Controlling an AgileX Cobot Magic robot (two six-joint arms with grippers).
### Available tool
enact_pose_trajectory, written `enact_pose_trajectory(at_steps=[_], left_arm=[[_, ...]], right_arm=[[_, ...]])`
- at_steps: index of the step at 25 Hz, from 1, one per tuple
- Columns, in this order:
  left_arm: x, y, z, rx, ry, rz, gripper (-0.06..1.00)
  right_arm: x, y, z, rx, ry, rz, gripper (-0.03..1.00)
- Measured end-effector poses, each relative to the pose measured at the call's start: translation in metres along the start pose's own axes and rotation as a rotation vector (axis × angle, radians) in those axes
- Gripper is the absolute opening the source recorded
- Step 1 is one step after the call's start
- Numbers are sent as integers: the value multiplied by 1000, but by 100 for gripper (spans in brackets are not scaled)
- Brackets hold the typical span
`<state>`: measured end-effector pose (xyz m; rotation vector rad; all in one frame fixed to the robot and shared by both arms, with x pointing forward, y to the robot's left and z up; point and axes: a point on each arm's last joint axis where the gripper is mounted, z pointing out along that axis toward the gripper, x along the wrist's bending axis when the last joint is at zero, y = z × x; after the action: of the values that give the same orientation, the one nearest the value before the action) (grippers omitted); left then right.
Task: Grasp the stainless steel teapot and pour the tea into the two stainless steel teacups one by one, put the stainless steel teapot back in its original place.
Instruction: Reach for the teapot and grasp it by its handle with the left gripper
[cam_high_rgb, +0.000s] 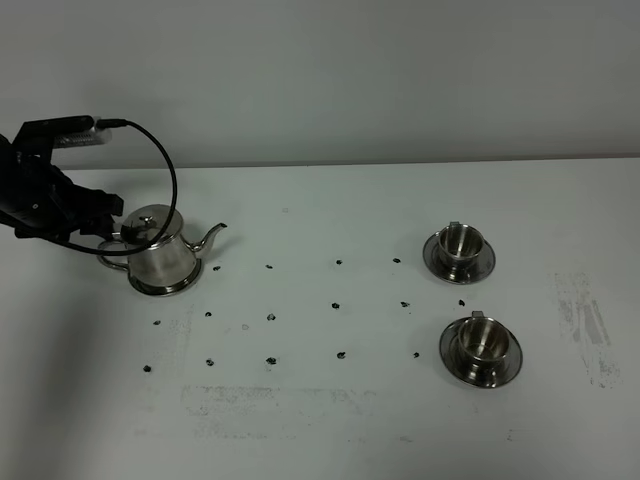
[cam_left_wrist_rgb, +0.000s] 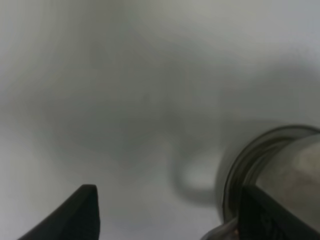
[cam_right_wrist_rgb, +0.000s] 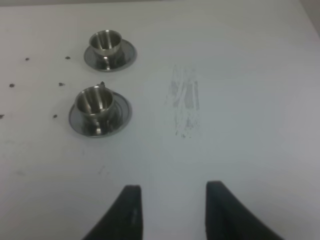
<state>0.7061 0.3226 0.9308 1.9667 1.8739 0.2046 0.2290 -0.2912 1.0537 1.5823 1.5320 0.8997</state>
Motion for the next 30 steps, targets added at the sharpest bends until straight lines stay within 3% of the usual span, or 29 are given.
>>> enact_pose_trajectory(at_steps=[17,25,30], left_arm=[[3,-12,-2,128,-20,46,60],[1,-16,-2,169,-45,121,60],[0,-18,-3,191,-64,215,60]], right_arm=[[0,0,0,-1,0,0,29],[0,0,0,0,0,0,29],[0,0,0,0,0,0,29]])
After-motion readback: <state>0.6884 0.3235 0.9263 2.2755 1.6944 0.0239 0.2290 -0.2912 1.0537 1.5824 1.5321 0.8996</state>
